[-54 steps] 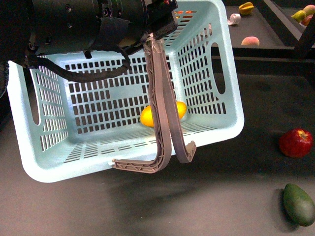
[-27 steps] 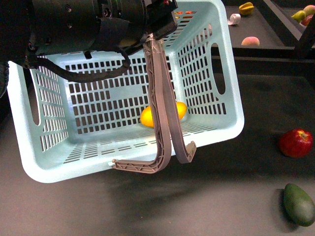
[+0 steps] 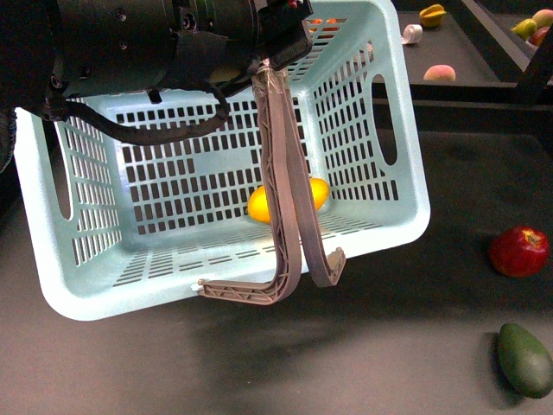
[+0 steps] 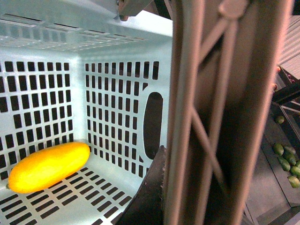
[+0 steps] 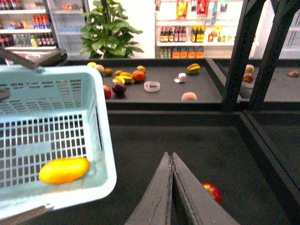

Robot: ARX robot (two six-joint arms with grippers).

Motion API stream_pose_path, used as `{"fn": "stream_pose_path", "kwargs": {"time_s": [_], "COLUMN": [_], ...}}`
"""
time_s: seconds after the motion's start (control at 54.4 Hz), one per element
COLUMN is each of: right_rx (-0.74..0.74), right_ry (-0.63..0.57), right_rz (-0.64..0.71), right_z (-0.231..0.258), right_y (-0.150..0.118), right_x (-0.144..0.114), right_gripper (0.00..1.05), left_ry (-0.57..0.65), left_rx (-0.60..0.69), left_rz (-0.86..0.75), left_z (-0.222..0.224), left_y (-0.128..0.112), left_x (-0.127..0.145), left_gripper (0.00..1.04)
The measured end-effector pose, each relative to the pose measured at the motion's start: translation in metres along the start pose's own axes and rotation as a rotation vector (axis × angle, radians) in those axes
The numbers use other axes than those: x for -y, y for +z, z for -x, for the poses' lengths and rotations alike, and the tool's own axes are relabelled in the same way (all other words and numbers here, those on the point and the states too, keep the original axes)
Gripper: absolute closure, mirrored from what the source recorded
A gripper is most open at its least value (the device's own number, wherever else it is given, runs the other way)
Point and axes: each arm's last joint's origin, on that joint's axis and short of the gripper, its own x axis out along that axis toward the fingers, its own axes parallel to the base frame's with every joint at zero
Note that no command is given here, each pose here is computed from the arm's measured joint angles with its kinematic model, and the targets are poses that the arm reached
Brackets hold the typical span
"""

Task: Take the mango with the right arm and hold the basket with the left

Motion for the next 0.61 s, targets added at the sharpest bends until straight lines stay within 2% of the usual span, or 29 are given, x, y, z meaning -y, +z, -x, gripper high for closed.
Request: {"fn": "stream_pose_path", "kwargs": {"time_s": [0.57, 0.606], "right_rx": [0.025, 0.025], "right_ry": [0.0, 0.0], "right_rz": [0.0, 0.002], "right_z": [0.0047, 0.0047], "right_y": [0.001, 0.001], "right_x": [0.0, 0.0], "right_gripper": [1.03, 1.0], "left_ry": [-0.001, -0.001], "left_rx": [0.0, -0.001], "left_rz": [-0.001, 0.0], "left_z": [0.0, 0.0], "left_y": [-0.0001, -0.0001], "left_x": [0.0001, 0.0001], "left_gripper": [0.99, 0.99]}}
